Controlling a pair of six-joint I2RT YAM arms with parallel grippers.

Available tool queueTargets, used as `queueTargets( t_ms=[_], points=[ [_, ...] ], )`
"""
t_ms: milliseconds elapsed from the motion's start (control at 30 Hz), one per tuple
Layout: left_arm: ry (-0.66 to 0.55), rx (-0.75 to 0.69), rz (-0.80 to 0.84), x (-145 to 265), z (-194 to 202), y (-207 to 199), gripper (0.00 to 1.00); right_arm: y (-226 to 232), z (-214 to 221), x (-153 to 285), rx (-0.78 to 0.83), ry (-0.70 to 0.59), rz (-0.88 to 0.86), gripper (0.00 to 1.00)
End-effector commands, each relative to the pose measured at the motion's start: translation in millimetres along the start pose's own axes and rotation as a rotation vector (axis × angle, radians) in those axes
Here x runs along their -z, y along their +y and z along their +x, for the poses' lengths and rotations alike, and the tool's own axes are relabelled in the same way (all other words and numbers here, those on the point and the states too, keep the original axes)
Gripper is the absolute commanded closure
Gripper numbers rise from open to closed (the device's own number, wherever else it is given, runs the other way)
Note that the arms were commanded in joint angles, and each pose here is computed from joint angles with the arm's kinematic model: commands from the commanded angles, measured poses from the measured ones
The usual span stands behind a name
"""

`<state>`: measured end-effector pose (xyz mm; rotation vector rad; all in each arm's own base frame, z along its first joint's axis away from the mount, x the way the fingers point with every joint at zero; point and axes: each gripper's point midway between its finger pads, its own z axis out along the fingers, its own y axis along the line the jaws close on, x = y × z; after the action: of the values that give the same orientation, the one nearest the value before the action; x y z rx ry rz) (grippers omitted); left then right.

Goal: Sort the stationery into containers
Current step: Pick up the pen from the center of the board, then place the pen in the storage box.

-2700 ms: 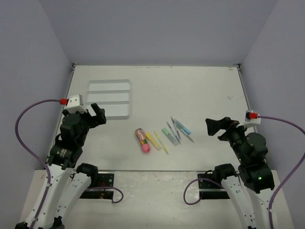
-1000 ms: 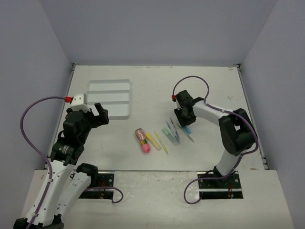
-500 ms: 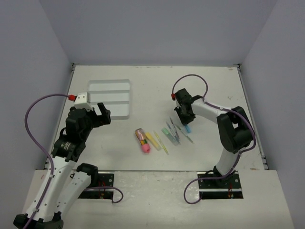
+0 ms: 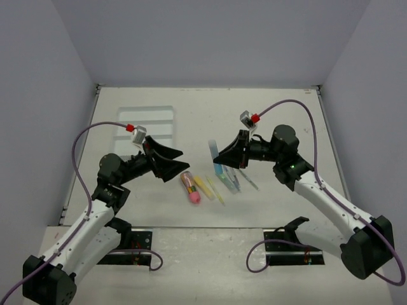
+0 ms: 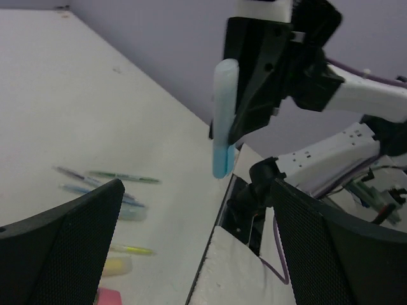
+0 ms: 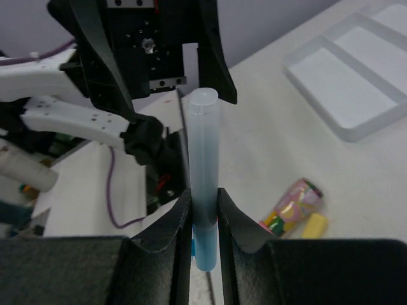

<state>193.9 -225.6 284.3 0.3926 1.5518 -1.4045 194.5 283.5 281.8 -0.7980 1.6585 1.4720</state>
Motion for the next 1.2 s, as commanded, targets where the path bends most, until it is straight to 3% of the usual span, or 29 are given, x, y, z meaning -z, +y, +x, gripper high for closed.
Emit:
queueTargets(
  t_ms=[0, 300, 567, 633, 700, 800, 867, 900, 933, 1067, 1167],
  points=[
    [-0.05, -0.102, 0.25, -9.7, -23.5, -58.6, 0.08, 51.4, 2.9, -5.1, -0.013, 0.046, -0.266, 1.0],
    [-0.012, -0.052, 0.244, -33.7, -12.5, -53.6, 0.28, 70.5, 0.8, -25.6, -0.018, 0.09, -0.327, 1.0],
    [-0.012, -0.083, 0.336, -37.5, -16.5, -83.3, 0.69, 44.7, -0.6, -44.7, -0.096, 0.107, -0.229, 1.0],
    [-0.004, -0.078, 0.339, -39.4, -15.8, -84.5, 0.88, 42.3, -0.6, -47.0, -0.107, 0.112, -0.226, 1.0],
    [0.001, -0.069, 0.321, -42.7, -16.3, -81.0, 1.0, 40.1, 0.6, -48.2, -0.12, 0.116, -0.215, 0.98],
    [-0.002, -0.043, 0.224, -53.7, -20.1, -62.7, 1.0, 34.5, -0.7, -47.6, -0.131, 0.107, -0.17, 0.8],
    [-0.045, -0.023, 0.067, -61.4, -31.3, -37.2, 1.0, 24.1, 0.0, -43.0, -0.143, 0.082, -0.099, 0.45],
    [-0.088, -0.007, -0.115, -64.2, -43.7, -7.7, 1.0, 12.5, -2.2, -36.5, -0.152, 0.048, -0.019, 0.15],
    [-0.101, 0.01, -0.262, -61.5, -51.7, 14.3, 1.0, -1.7, -0.7, -29.3, -0.168, 0.025, 0.06, 0.01],
    [-0.257, 0.059, -0.819, -21.9, -94.7, 100.0, 1.0, -75.6, 16.1, 29.1, -0.237, -0.073, 0.574, 0.01],
    [-0.404, 0.161, -1.048, 14.3, -127.8, 150.8, 1.0, -94.6, 21.8, 70.8, -0.248, -0.16, 0.79, 0.01]
  ],
)
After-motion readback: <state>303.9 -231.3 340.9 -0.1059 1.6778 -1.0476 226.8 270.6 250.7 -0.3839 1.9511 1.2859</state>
